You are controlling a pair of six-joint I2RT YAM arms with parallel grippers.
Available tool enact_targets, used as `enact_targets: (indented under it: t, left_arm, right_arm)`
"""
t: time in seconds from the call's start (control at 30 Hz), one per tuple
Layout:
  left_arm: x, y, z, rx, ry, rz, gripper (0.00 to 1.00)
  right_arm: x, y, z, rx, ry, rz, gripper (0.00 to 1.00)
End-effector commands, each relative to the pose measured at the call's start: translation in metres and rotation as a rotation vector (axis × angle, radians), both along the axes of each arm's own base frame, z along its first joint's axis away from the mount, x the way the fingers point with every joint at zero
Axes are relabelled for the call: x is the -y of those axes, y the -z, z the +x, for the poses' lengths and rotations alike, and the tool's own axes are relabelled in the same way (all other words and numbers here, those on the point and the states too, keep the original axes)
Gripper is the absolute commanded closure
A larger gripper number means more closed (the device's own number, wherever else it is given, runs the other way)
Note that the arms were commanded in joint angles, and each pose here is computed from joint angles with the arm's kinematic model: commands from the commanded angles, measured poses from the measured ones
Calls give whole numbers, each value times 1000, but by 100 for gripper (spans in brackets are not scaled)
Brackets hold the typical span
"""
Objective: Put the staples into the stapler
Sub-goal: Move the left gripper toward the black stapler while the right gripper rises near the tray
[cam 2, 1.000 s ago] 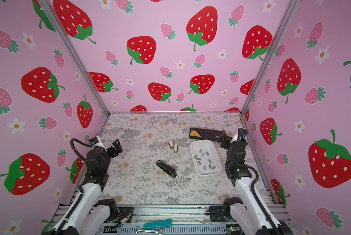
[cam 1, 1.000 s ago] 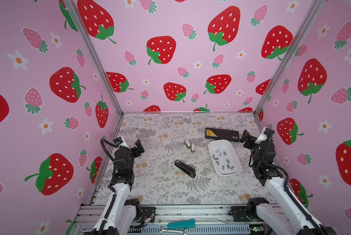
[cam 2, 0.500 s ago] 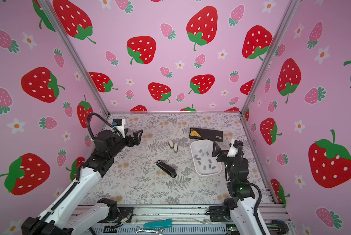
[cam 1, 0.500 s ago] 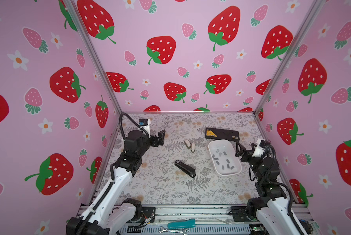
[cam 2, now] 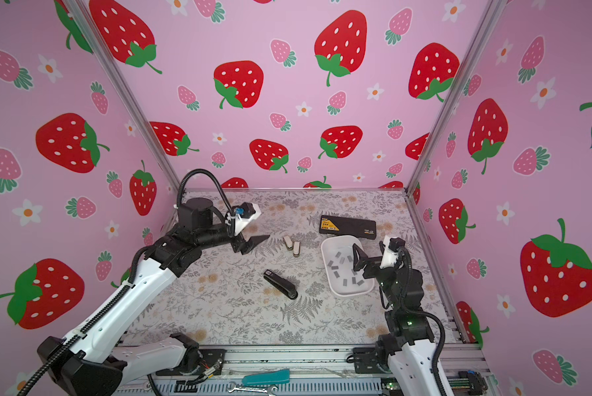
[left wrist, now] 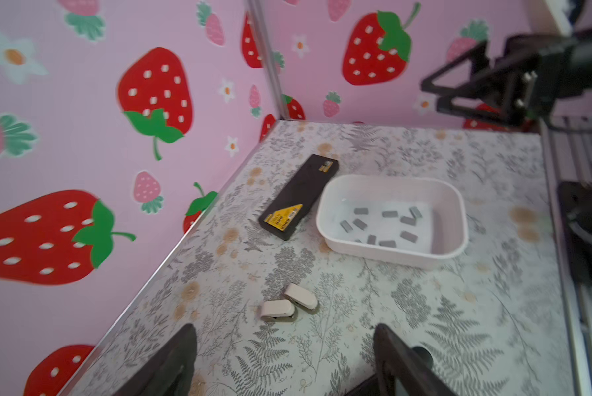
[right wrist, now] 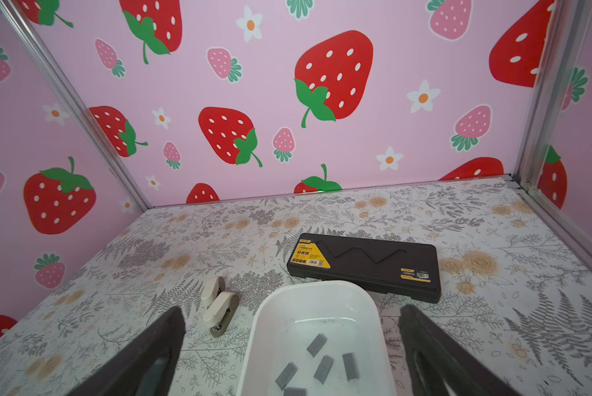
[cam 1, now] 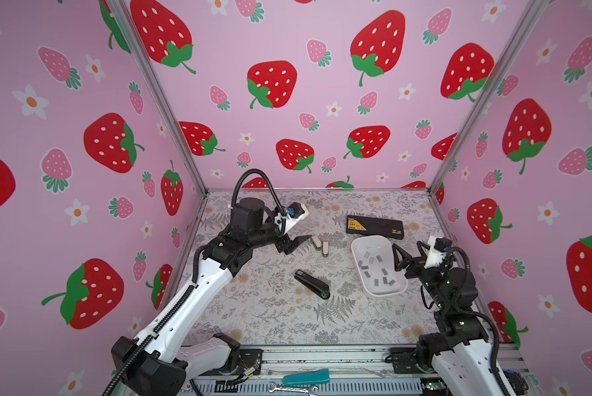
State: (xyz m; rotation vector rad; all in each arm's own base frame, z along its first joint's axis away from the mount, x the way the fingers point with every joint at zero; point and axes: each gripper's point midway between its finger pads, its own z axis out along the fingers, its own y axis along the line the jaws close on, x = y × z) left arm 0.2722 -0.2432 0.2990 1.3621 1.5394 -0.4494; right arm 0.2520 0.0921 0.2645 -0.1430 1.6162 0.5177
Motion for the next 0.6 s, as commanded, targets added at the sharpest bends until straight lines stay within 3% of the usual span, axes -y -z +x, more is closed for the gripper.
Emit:
enact_targets:
  t: [0.0, 0.17, 0.27, 0.57]
  left_arm:
    - [14, 23, -52, 47, 329, 94, 14]
    - [18, 51, -75, -81, 425, 330, 21]
    - [27, 84, -89, -75, 484, 425, 21]
    - [42, 127, -61, -152, 372, 560, 20]
  right_arm:
    - [-9, -6, -13, 13, -69, 32, 1]
    - [-19, 22, -17, -46, -128, 131, 1]
    - [-23, 26, -18, -64, -151, 157, 1]
    - [-12, 32, -9, -74, -76, 102, 1]
